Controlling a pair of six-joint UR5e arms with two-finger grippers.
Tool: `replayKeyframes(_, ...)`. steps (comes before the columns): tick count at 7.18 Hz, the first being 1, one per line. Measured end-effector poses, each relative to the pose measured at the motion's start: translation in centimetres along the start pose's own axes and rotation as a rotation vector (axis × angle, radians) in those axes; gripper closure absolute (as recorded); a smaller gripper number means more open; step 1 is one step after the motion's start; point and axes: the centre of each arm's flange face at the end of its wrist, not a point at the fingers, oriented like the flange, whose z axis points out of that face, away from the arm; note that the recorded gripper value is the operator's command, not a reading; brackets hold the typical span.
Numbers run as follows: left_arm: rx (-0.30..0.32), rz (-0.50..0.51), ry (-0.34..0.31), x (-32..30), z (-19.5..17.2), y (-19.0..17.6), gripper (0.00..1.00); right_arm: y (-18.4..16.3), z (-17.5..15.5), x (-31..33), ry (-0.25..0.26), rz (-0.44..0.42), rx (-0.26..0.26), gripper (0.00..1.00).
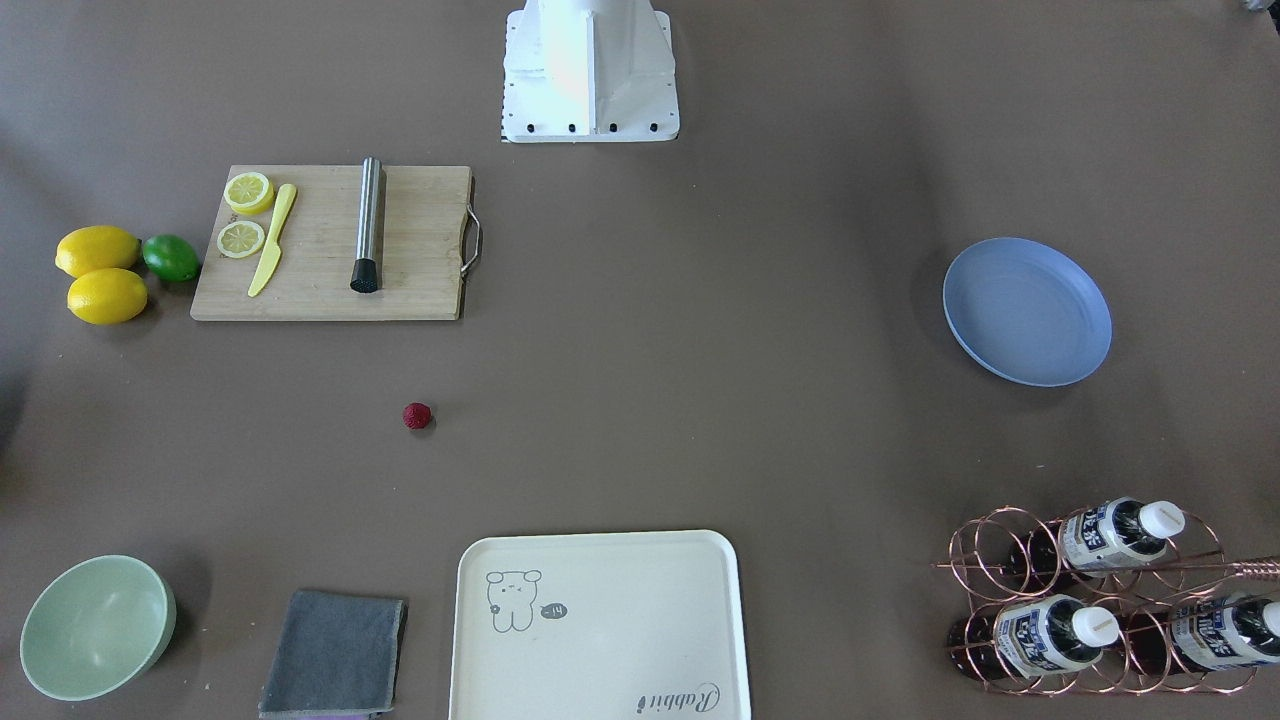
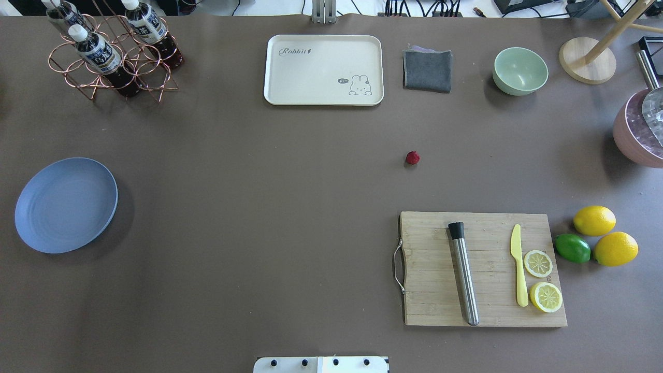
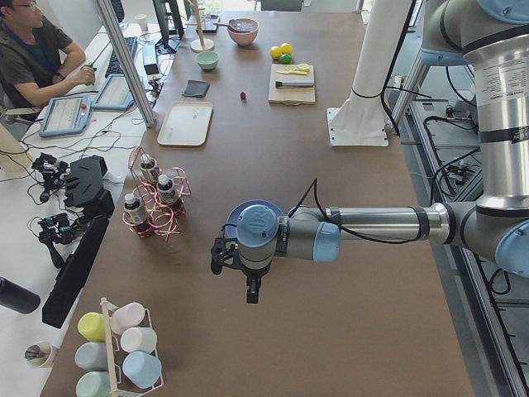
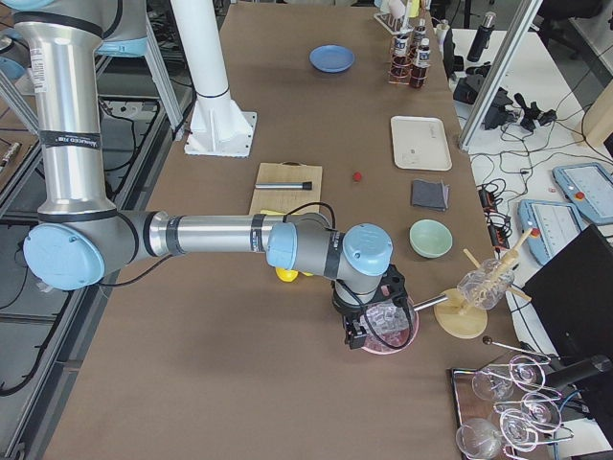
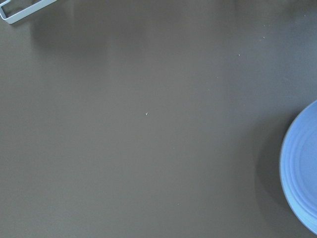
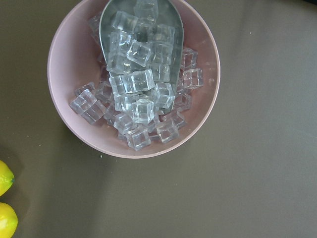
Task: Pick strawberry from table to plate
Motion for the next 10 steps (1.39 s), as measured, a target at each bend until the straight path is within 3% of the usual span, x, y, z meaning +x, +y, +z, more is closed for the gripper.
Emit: replayKeyframes(10, -0.008, -0.012, -0.001, -0.46, 0.36, 0.29, 0.02, -0.10, 0.54, -0.27, -0.003, -0.008, -0.014, 0.00)
